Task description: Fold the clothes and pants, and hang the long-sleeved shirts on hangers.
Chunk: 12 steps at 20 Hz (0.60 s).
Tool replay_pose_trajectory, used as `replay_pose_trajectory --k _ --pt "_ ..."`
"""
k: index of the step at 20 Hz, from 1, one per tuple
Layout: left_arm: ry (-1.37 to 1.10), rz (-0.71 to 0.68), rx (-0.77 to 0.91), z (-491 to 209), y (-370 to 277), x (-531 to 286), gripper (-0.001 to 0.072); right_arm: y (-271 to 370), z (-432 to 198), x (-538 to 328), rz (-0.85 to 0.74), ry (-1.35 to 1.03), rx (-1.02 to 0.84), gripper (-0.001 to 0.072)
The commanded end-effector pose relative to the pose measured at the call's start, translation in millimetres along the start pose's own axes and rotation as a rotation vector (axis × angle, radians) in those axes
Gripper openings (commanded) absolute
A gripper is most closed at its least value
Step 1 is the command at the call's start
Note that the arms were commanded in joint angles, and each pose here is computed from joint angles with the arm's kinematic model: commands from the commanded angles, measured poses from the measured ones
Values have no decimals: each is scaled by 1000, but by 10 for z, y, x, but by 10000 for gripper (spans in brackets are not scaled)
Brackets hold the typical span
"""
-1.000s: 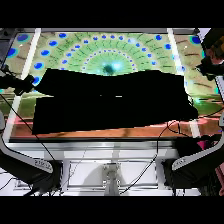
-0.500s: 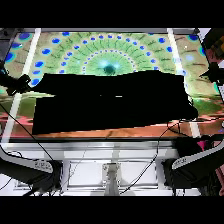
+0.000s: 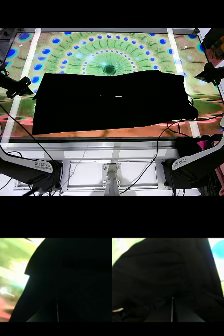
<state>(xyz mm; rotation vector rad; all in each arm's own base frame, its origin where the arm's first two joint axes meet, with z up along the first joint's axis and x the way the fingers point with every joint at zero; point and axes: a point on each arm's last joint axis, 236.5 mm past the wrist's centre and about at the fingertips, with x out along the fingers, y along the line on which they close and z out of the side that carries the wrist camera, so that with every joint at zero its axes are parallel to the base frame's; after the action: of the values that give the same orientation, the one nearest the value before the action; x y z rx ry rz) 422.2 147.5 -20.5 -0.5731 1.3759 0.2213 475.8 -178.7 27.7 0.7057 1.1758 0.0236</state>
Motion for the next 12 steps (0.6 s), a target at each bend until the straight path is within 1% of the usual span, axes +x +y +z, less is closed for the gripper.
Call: replay_pose_trajectory --k 1,2,4,7,9,12 --pt "123 32 92 -290 92 -23 6 -145 -189 22 -13 59 -2 14" --pt "168 62 108 -406 173 -37 6 -214 -299 31 -9 80 7 14" --pt "179 111 98 -586 334 -50 6 -320 -545 63 14 90 55 14" --pt "169 83 16 -1073 428 20 5 -370 -941 155 95 29 113 14" --pt "158 1 -73 -1484 375 112 5 -447 -1207 258 111 -32 164 14" --pt "45 -209 -271 -1800 118 142 6 -580 -1399 427 74 -87 216 16"
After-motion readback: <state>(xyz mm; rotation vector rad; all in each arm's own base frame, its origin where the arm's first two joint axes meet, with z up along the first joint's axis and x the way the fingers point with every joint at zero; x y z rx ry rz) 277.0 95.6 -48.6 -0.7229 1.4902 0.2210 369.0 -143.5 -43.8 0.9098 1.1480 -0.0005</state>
